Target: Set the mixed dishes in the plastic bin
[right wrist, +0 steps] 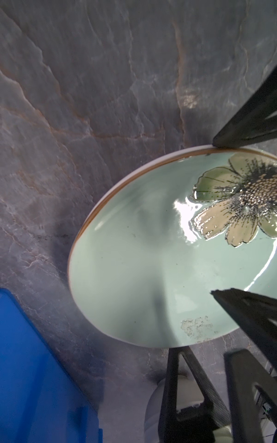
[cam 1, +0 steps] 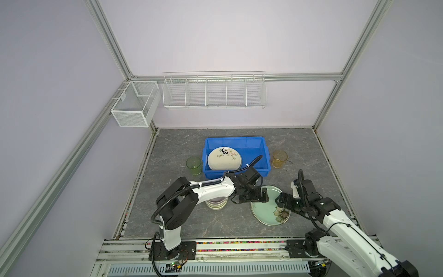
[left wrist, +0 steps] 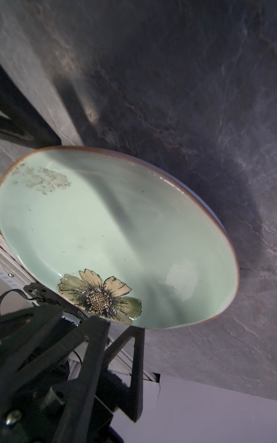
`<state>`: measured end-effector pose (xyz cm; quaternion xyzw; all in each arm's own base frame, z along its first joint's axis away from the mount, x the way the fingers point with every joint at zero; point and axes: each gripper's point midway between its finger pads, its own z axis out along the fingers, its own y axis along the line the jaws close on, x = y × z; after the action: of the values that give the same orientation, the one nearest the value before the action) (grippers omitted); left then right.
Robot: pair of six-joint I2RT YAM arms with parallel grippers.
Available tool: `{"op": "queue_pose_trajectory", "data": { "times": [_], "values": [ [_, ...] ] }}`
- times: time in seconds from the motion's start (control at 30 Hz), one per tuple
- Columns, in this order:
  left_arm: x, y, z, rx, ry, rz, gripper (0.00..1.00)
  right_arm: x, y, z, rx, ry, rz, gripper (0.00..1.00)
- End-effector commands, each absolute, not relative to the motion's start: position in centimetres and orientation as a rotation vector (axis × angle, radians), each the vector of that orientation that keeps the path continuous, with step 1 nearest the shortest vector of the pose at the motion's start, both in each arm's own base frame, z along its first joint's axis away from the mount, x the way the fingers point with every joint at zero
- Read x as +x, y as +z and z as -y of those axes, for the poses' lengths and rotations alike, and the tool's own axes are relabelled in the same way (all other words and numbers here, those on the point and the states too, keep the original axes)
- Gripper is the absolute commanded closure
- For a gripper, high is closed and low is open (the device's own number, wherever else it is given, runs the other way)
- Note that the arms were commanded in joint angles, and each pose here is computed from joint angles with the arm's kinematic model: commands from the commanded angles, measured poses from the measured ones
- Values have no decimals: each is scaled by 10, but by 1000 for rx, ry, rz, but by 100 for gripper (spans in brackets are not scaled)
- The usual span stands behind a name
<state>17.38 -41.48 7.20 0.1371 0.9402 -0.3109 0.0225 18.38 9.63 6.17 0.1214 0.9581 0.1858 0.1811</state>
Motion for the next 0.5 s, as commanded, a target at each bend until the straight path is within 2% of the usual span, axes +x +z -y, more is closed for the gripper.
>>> {"op": "queue_pose_trajectory", "data": {
  "times": [0.0,0.47],
  "values": [
    [170,89,426,442,-1064,-2866,0,184,65,-103,349,572,-2700,7],
    [169,92,425,437,-1075,-2861,0,186,50,-125,339,730,-2726,7]
  ]
}}
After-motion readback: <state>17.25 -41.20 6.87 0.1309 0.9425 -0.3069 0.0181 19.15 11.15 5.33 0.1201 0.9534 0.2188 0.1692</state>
